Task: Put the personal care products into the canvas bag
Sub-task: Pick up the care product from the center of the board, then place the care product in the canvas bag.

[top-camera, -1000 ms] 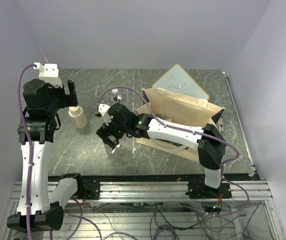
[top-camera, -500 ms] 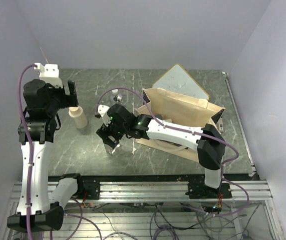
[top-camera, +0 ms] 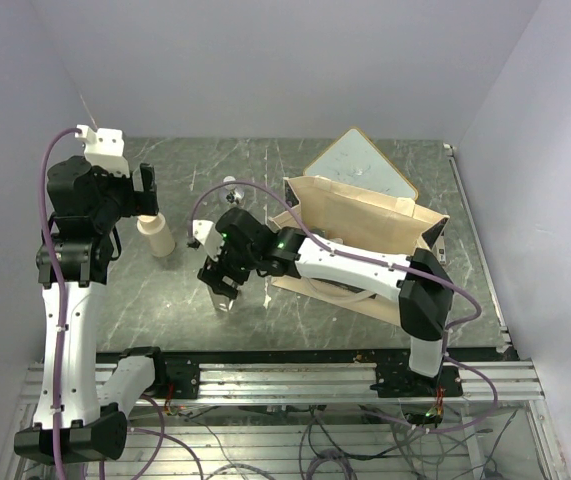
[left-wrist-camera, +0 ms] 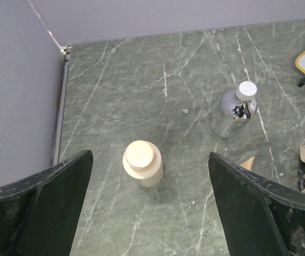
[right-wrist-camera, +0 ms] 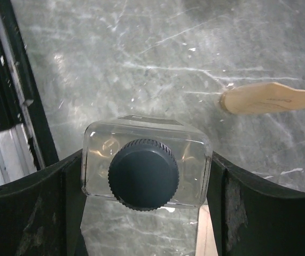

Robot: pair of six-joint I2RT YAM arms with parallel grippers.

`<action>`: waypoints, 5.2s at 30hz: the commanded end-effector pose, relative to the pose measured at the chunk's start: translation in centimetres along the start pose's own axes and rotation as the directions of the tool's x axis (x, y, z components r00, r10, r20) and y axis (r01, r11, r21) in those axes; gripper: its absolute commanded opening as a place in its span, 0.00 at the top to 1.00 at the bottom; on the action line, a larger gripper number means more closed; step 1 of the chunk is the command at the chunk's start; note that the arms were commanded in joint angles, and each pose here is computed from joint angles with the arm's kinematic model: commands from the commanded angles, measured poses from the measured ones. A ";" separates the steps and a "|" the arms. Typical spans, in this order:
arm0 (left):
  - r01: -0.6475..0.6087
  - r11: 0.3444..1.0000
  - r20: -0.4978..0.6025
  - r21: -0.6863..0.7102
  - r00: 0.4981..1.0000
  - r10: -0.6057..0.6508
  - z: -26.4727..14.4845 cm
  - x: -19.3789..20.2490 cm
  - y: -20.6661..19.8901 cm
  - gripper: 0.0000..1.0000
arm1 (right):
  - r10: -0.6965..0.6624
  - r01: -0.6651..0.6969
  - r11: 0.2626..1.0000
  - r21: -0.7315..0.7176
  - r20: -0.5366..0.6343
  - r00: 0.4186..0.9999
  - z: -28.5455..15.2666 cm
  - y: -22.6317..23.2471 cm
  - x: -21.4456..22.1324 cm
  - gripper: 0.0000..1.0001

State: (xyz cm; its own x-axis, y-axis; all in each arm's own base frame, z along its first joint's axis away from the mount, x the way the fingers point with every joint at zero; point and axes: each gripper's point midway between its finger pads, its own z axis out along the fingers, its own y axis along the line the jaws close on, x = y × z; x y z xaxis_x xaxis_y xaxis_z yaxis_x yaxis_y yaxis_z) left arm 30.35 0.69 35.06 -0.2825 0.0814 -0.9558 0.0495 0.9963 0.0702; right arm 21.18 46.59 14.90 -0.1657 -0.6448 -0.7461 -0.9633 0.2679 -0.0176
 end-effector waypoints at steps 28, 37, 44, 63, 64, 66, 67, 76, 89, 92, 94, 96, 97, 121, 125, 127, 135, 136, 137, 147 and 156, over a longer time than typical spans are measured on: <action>-0.052 0.936 0.051 0.348 0.998 0.036 1.6 -1.4 -5.7 0.05 | -0.399 0.492 0.853 -0.174 0.389 0.830 -21.1 3.2 -10.6 1.00; -0.069 0.927 0.039 0.370 0.997 0.059 2.6 -0.8 -7.0 0.06 | -0.409 0.465 0.885 0.015 0.501 0.763 -30.7 1.2 -16.3 1.00; -0.111 0.894 0.033 0.433 0.994 0.108 2.6 0.0 -9.6 0.07 | -0.424 0.378 0.904 0.200 0.528 0.736 -36.7 -2.0 -18.0 1.00; -0.169 0.637 0.076 0.752 0.982 0.170 -0.1 -2.2 -21.0 0.07 | -0.391 0.214 0.884 0.415 0.407 0.826 -42.1 -9.5 -8.4 1.00; -0.153 0.625 0.069 0.765 0.985 0.157 -0.3 -2.3 -21.7 0.07 | -0.381 0.210 0.888 0.409 0.398 0.835 -41.7 -9.8 -7.8 1.00; -0.120 0.604 0.049 0.788 0.990 0.132 -0.6 -2.6 -23.2 0.09 | -0.357 0.205 0.901 0.383 0.384 0.852 -41.0 -10.0 -6.7 1.00; -0.101 0.591 0.036 0.800 0.992 0.120 -0.6 -2.7 -23.9 0.10 | -0.350 0.206 0.905 0.373 0.376 0.858 -40.7 -10.1 -6.1 1.00; -0.030 0.505 -0.050 0.863 0.988 0.143 -0.6 -0.1 -29.0 0.12 | -0.284 0.185 0.932 0.312 0.310 0.907 -37.2 -12.1 -1.9 1.00; -0.086 0.522 -0.063 0.848 0.964 0.260 0.4 3.9 -32.1 0.21 | -0.251 0.211 0.964 0.161 0.289 0.924 -31.1 -12.5 2.9 1.00; -0.093 0.540 -0.066 0.836 0.961 0.268 0.9 4.2 -32.2 0.26 | -0.253 0.225 0.966 0.125 0.298 0.921 -29.6 -12.7 3.6 1.00; -0.100 0.551 -0.064 0.829 0.960 0.271 1.1 4.1 -32.1 0.29 | -0.258 0.238 0.966 0.104 0.304 0.917 -28.7 -12.8 4.0 1.00; -0.107 0.559 -0.059 0.822 0.961 0.270 1.2 4.0 -32.0 0.31 | -0.257 0.241 0.966 0.090 0.304 0.917 -27.8 -13.0 4.6 1.00; -0.109 0.560 -0.055 0.821 0.962 0.268 1.2 3.9 -31.9 0.34 | -0.249 0.236 0.969 0.078 0.303 0.920 -27.2 -13.0 5.2 1.00; -0.135 0.515 -0.028 0.846 0.955 0.296 0.8 4.3 -32.3 0.93 | -0.246 0.263 0.963 -0.056 0.217 0.945 -21.9 -12.6 11.9 1.00; -0.139 0.514 -0.024 0.847 0.954 0.299 0.7 4.2 -32.2 0.93 | -0.239 0.258 0.964 -0.068 0.210 0.948 -21.1 -12.5 12.9 1.00; -0.139 0.509 -0.025 0.850 0.953 0.302 0.6 4.4 -32.3 0.93 | -0.233 0.254 0.964 -0.079 0.205 0.950 -20.7 -12.5 13.4 1.00; -0.154 0.508 -0.015 0.848 0.950 0.313 0.3 4.6 -32.0 0.93 | -0.211 0.230 0.967 -0.111 0.161 0.964 -19.4 -12.6 15.3 1.00; -0.156 0.510 -0.015 0.846 0.949 0.314 0.3 4.6 -31.9 0.93 | -0.207 0.226 0.968 -0.113 0.152 0.966 -19.5 -12.6 15.4 1.00; -0.158 0.511 -0.012 0.845 0.949 0.314 0.3 4.6 -31.8 0.93 | -0.205 0.222 0.968 -0.115 0.145 0.968 -19.5 -12.7 15.4 0.98; -0.180 0.520 0.012 0.835 0.951 0.309 -0.1 3.8 -31.4 0.93 | -0.195 0.200 0.971 -0.132 0.046 0.980 -19.3 -12.7 16.4 0.87; -0.187 0.552 0.038 0.812 0.962 0.269 -0.4 1.7 -30.9 0.93 | -0.205 0.213 0.963 -0.166 0.065 0.977 -20.2 -10.9 14.2 1.00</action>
State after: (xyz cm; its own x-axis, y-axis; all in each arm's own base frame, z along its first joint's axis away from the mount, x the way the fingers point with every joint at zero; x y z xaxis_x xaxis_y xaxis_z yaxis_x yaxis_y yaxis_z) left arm 28.04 -30.25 28.04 -0.2852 0.3992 -0.8714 0.8649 0.4990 -0.0545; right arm 25.61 18.53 15.07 0.0144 -0.6971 -0.7168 -0.9979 0.0349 -0.0540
